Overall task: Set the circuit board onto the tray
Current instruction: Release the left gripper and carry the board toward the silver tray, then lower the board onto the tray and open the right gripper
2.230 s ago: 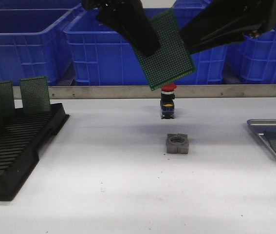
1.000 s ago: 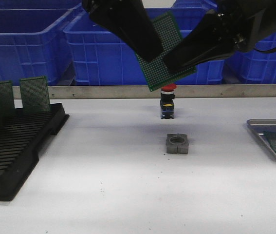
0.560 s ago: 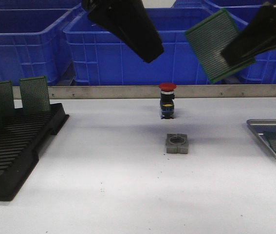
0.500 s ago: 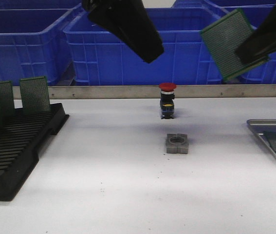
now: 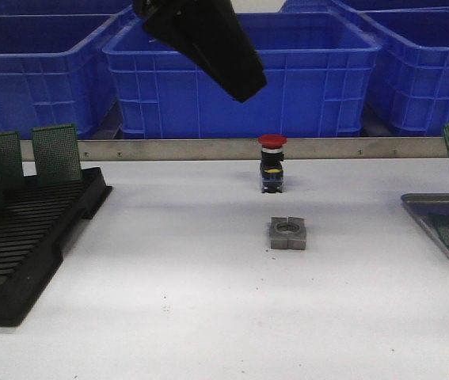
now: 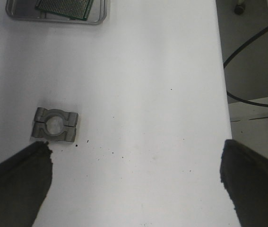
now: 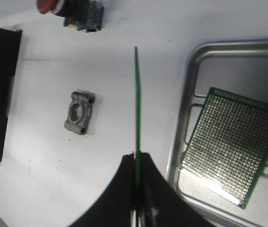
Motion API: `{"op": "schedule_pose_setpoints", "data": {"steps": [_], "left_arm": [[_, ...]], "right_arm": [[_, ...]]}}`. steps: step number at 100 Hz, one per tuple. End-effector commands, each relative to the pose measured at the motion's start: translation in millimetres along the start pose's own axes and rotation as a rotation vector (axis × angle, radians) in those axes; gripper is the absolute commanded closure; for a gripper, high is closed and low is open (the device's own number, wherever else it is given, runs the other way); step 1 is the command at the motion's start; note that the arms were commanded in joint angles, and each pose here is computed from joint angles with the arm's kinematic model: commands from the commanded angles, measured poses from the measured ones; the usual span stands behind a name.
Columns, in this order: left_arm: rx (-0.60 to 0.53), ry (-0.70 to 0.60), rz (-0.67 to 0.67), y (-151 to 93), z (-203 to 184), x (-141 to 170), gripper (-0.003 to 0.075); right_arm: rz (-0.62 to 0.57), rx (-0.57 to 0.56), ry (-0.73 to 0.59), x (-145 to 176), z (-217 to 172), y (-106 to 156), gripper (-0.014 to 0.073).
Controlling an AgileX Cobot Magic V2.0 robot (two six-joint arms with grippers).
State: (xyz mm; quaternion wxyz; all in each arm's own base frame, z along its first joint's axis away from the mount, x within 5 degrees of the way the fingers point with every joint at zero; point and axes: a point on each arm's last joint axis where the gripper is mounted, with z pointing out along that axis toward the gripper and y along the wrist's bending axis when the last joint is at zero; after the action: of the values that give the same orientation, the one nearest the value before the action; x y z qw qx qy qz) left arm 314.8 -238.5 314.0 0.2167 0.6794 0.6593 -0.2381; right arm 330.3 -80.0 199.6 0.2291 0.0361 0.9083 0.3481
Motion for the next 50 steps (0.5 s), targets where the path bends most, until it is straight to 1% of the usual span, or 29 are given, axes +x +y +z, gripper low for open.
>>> {"op": "schedule_pose_setpoints", "data": {"steps": [1,10,24,36,43,50], "left_arm": [[0.006,-0.07,0.026,-14.6,-22.6,-17.0,0.0048],[0.006,-0.07,0.026,-14.6,-22.6,-17.0,0.0048],[0.006,-0.07,0.026,-14.6,-22.6,-17.0,0.0048],[0.006,-0.07,0.026,-14.6,-22.6,-17.0,0.0048],[0.006,-0.07,0.026,-14.6,-22.6,-17.0,0.0048],[0.006,-0.07,0.026,-14.6,-22.6,-17.0,0.0048]], "right_arm": [[0.038,-0.016,-0.052,-9.9,-5.1,1.7,0.0662],[0.091,-0.006,-0.037,-8.3,4.5,-10.3,0.0662],[0.133,-0.011,-0.003,-3.9,17.6,-24.5,0.0662],[0.161,-0.011,0.013,-1.4,24.0,-31.6,0.0655],[0.165,-0.008,0.013,-1.3,24.7,-32.6,0.0608],[0.166,-0.008,0.013,-1.3,24.7,-32.6,0.0516]]}}
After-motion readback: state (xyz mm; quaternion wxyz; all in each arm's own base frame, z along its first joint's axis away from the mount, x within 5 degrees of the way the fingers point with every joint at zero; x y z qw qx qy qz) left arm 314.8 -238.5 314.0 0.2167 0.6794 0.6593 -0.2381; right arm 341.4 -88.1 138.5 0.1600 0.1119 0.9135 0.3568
